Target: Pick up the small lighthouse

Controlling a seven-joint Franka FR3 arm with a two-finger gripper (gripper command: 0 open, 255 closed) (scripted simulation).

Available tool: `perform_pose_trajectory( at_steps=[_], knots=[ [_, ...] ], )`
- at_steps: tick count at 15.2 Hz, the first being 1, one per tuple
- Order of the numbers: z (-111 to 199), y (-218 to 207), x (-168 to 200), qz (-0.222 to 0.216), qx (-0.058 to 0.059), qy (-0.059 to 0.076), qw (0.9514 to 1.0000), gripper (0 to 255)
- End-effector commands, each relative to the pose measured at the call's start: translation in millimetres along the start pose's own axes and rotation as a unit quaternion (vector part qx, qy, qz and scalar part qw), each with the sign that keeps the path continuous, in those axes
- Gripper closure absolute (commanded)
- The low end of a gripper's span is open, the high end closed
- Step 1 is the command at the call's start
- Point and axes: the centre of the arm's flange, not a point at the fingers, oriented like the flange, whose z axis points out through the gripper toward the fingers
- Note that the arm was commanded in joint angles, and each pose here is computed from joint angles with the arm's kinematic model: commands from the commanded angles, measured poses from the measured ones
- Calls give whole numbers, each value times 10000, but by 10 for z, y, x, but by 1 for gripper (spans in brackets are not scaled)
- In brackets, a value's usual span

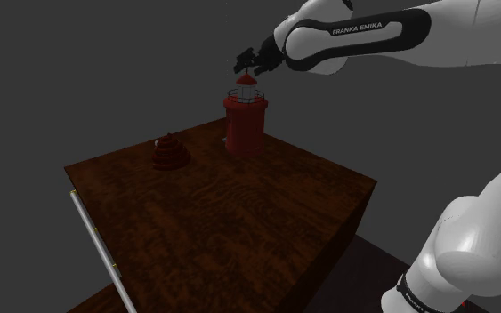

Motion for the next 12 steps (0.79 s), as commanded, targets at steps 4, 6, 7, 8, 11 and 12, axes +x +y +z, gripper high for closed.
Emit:
perform_pose_trajectory(
  at_steps=[4, 6, 7, 8, 11, 12],
  knots=[
    [67, 25, -109, 0, -1, 4, 10000, 255],
    [62, 25, -111, 0, -1, 4, 10000, 255],
    [60, 24, -111, 0, -1, 4, 10000, 255],
    [61, 23, -110, 1, -1, 4, 10000, 255],
    [63, 28, -106, 0, -1, 5, 10000, 255],
    [62, 27, -105, 1, -1, 5, 10000, 255]
  ],
)
